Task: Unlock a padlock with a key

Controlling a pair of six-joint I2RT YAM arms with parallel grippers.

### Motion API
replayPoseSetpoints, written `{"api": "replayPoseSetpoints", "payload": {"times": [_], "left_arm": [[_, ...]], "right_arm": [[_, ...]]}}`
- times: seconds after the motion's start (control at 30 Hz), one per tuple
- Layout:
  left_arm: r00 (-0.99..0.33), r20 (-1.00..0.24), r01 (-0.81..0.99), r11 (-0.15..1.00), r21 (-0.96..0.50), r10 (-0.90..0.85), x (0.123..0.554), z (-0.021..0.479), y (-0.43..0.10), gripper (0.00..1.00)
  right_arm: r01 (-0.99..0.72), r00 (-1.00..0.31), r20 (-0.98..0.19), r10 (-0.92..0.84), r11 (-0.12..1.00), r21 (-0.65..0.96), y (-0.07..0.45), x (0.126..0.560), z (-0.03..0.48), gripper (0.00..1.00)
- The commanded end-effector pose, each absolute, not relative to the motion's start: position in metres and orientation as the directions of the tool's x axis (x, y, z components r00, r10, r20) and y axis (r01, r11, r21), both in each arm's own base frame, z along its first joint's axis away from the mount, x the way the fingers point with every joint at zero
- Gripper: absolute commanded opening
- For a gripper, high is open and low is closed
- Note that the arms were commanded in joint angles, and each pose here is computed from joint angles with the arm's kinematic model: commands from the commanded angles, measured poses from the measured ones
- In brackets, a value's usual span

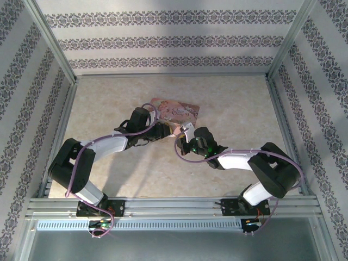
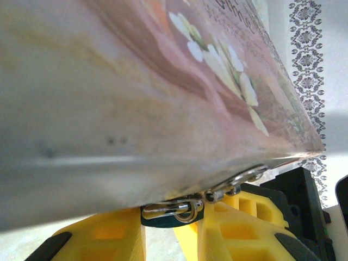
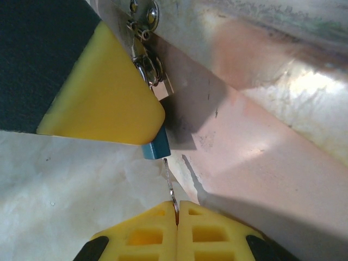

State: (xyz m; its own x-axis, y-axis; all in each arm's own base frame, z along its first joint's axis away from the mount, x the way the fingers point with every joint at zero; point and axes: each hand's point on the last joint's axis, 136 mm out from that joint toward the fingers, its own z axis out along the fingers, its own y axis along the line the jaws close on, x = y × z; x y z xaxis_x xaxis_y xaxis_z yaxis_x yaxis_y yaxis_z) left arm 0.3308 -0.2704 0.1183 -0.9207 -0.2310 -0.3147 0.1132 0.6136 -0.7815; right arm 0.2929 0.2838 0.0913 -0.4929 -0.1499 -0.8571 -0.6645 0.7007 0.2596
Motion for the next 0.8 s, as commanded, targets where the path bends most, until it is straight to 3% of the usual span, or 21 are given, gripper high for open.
{"api": "replayPoseSetpoints", "payload": {"times": [0.0, 0.77], "left_arm": [[-0.915, -0.344, 0.179, 0.553, -0.814, -0.21, 0.3282, 0.1502, -0.2867, 0.25], [-0.915, -0.344, 0.178, 0.553, -0.814, -0.213, 0.3287, 0.1494, -0.2872, 0.25]], "right_arm": [[-0.671, -0.484, -0.866, -0.123, 0.688, 0.277, 0.285, 0.2969, 0.0949, 0.0], [-0.678, -0.471, -0.877, -0.093, 0.674, 0.293, 0.2799, 0.2948, 0.1004, 0.0]]}}
